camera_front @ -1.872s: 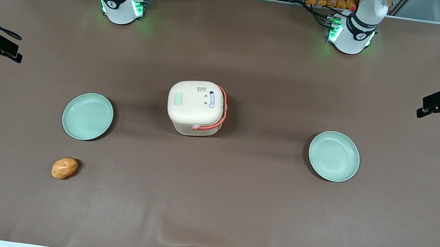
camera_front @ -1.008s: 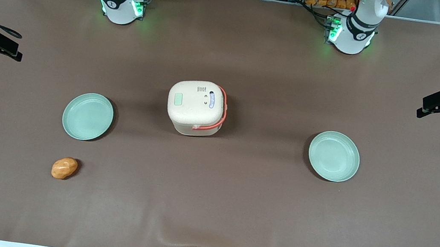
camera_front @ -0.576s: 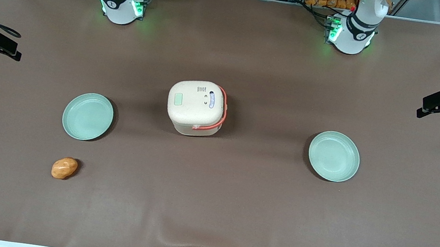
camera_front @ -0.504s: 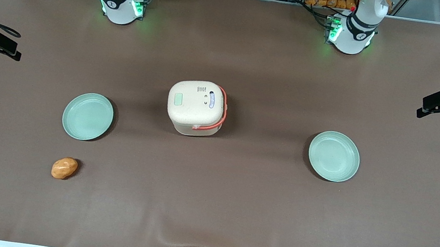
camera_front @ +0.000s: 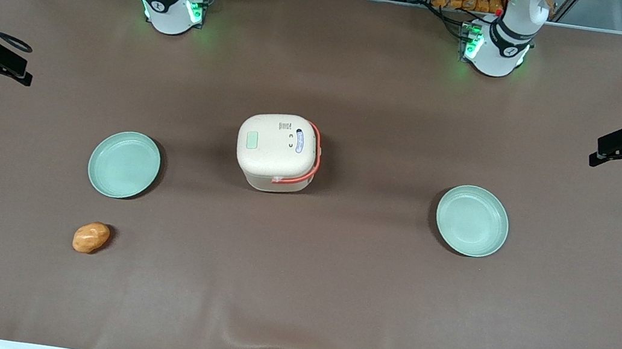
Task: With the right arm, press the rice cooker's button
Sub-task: 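Move the right gripper over to the cream rice cooker's front button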
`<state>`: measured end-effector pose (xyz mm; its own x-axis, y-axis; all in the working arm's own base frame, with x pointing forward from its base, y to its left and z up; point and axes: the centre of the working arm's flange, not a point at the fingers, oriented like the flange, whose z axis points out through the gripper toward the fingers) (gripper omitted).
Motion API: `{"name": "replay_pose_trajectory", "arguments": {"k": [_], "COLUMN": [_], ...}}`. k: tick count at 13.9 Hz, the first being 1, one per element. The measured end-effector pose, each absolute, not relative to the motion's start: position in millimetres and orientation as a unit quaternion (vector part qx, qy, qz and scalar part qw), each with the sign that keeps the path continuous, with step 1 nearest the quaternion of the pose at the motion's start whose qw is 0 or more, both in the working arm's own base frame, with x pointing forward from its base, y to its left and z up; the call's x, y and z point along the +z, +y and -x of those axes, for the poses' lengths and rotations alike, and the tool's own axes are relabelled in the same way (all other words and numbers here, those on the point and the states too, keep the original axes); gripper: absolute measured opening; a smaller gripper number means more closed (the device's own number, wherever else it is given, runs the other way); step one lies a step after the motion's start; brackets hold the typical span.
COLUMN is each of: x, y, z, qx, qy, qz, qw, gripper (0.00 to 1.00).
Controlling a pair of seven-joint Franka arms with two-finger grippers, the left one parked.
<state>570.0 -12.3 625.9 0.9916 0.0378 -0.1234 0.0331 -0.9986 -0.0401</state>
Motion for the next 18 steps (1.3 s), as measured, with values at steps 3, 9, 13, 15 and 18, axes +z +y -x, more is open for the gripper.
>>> {"name": "replay_pose_trajectory", "arguments": {"k": [3, 9, 13, 15, 18], "x": [625.4, 612.3, 574.2, 547.8, 508.7], "y": [42.6, 185.9, 269.4, 289.5, 304.9], "z": [-568.6, -543.5, -527.6, -530.4, -537.1], "qx": [0.064, 0.079, 0.106, 0.101, 0.093], "qy": [-0.064, -0.096, -0.071, -0.071, -0.068], "qz": [0.996, 0.992, 0.992, 0.992, 0.993], "qw": [0.020, 0.004, 0.018, 0.026, 0.031], "gripper": [0.96, 0.30, 0.13, 0.10, 0.04]}}
